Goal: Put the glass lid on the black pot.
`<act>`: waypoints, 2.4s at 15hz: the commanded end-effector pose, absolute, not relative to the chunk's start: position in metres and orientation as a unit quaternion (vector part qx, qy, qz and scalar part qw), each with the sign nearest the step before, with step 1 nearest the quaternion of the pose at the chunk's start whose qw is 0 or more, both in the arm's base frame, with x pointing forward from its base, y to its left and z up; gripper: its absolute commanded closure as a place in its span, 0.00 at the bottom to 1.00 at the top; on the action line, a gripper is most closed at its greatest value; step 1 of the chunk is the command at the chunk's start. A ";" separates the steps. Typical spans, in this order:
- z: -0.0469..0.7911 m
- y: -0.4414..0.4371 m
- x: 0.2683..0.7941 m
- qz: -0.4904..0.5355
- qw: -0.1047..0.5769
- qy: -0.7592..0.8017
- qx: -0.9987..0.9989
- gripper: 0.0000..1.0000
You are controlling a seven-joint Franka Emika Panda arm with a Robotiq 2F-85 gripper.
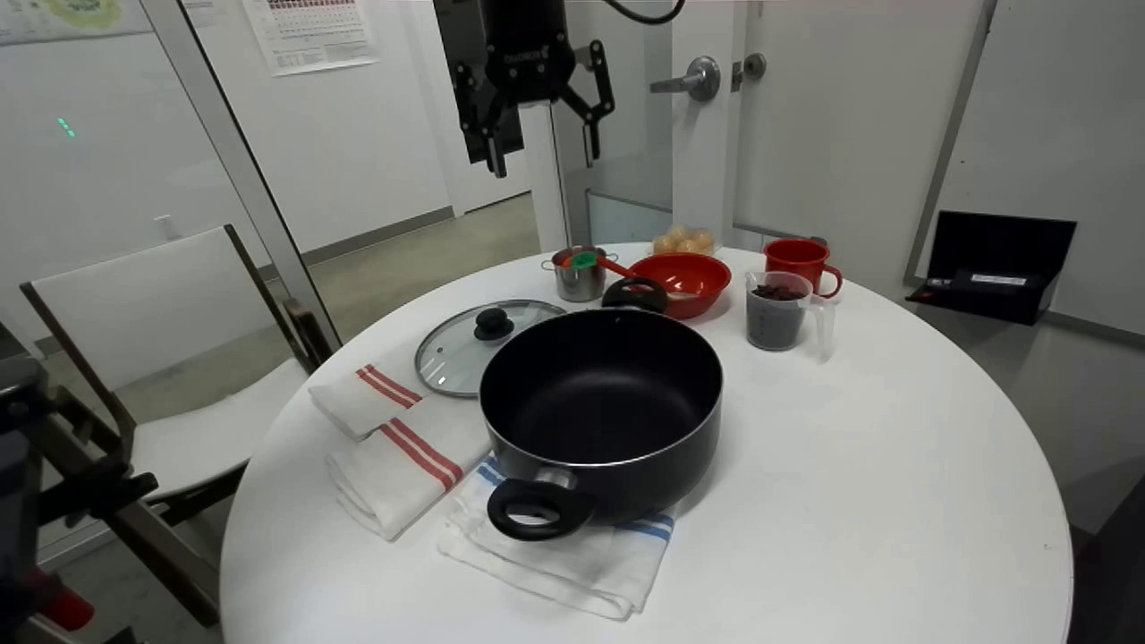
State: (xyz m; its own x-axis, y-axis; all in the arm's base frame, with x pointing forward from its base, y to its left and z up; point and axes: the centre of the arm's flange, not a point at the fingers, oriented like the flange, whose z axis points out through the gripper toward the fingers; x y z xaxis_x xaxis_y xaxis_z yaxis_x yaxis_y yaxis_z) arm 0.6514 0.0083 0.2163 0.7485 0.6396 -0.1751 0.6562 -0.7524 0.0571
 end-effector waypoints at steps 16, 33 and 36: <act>0.079 0.129 0.634 -0.081 -0.031 0.577 0.812 0.00; 0.002 0.160 0.615 -0.062 -0.035 0.683 0.727 0.00; -0.004 0.163 0.620 -0.050 -0.025 0.693 0.719 0.00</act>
State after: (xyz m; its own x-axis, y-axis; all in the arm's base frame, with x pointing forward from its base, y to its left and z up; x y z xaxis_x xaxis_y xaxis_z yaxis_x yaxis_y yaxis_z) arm 0.6076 0.1587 0.0060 0.0840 0.9957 -0.0392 0.9843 -0.0890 -0.1526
